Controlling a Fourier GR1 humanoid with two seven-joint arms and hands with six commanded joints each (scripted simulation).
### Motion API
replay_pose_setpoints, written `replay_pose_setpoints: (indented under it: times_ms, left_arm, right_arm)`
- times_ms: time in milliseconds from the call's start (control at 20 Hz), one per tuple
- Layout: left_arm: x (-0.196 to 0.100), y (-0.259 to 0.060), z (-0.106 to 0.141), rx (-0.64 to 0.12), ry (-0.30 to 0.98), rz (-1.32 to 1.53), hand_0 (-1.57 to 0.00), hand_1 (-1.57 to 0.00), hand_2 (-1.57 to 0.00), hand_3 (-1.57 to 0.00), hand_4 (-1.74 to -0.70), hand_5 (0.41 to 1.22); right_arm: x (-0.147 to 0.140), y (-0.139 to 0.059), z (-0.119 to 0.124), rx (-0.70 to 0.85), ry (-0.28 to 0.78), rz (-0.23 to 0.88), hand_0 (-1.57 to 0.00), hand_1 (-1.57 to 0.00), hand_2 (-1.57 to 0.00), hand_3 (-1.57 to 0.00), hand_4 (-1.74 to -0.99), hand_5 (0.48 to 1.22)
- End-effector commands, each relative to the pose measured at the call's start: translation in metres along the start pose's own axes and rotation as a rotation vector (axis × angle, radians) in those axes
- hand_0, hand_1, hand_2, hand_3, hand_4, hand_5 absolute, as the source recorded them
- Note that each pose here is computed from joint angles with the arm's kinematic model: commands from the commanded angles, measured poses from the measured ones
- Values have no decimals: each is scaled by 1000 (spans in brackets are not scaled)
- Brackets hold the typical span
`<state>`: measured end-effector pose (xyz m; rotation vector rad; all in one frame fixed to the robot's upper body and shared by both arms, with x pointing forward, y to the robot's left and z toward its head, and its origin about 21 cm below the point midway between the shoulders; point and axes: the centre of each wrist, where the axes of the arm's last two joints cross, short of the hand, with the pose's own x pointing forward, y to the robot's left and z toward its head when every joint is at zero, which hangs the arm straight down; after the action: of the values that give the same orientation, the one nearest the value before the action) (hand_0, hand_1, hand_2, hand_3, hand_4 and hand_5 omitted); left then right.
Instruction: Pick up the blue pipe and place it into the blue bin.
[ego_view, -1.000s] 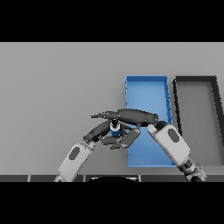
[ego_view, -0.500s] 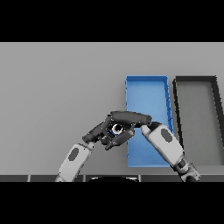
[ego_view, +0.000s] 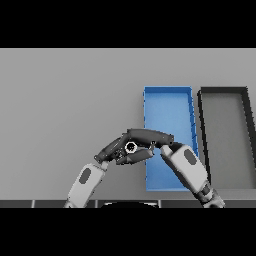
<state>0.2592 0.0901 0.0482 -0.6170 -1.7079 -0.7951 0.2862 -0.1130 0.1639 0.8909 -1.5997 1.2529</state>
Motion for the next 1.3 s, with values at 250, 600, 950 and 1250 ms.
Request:
replay_pose_setpoints:
  times_ms: [250, 600, 950, 1250]
  left_arm:
    - [-5, 2, 3, -75, 41, -55, -481, -448, -437, -344, -1186, 1148]
    - [-8, 5, 5, -59, 153, -57, -100, -93, -91, -71, -977, 682]
    - [-8, 7, 6, -27, 200, -26, -20, -19, -18, -14, -971, 519]
    - [-9, 4, 3, -21, 232, -40, -5, -4, -4, -3, -965, 479]
  right_arm:
    - [3, 1, -2, -38, 47, 28, -1565, -1566, -1566, -1563, -1498, 1213]
    - [0, 4, -4, -49, -10, 36, -1570, -1570, -1570, -1569, -1499, 1219]
    - [13, -3, -7, -72, -54, -12, -1571, -1571, -1571, -1571, -1496, 1221]
    - [68, -37, -11, -103, -100, -119, -1571, -1571, -1571, -1571, -1495, 1221]
